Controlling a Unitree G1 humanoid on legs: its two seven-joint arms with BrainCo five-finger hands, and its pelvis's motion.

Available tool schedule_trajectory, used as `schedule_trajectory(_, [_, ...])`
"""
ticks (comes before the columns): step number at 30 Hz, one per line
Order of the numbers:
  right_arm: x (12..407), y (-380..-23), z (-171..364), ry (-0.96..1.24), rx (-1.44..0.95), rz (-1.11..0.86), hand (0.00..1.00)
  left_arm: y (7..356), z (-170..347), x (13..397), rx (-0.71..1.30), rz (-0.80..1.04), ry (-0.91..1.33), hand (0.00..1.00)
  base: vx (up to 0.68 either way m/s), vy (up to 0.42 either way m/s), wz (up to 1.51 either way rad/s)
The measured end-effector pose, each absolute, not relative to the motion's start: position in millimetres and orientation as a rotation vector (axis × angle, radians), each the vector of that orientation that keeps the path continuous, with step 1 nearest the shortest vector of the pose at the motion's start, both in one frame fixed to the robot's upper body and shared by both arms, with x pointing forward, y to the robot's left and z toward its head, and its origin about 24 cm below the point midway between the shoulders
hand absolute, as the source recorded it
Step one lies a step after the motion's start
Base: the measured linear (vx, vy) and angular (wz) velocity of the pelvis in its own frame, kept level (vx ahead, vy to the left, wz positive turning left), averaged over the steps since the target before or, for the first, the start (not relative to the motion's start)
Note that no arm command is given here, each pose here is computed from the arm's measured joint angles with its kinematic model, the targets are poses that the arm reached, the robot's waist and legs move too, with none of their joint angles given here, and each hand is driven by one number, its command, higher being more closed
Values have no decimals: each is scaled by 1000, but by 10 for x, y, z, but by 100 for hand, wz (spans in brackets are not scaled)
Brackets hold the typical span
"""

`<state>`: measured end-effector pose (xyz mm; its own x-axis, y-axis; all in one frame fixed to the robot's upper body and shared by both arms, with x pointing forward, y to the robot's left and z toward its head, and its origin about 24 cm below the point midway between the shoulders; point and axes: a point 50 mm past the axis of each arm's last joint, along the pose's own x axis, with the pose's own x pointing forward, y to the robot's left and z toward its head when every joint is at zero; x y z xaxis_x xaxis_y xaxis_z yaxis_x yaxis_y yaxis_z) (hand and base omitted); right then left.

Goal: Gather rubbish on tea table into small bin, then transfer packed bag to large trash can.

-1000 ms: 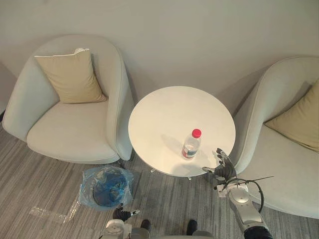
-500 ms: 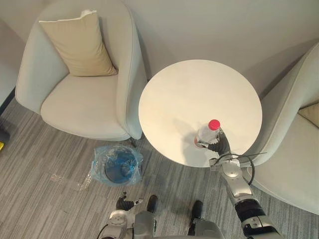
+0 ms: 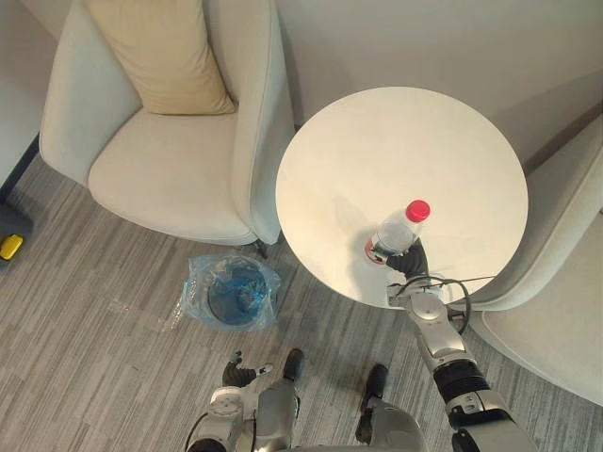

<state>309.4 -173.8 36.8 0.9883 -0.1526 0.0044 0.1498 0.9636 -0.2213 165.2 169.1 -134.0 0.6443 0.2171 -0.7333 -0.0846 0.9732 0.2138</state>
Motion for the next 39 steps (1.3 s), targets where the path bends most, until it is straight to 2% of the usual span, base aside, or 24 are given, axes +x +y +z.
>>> schedule_trajectory(10, [2721,-1749,467,-75,-181,-112,100,1721,-1352,1630,193,166,869,0,-4,15,-9])
schedule_trajectory(23, [2255,-1690,285,-14,-171,-52,100,1787,-1479,1379,285,98,980,0,-49,14,-17])
schedule_trajectory(31, [2085,-1661,148,46,-259,-4,100,1769,-1523,1285,298,61,1015,0,-19,7,-8])
schedule_trajectory(39, [2090,-1625,160,38,-260,7,100,1723,-1535,1262,294,46,1021,0,-20,-11,37])
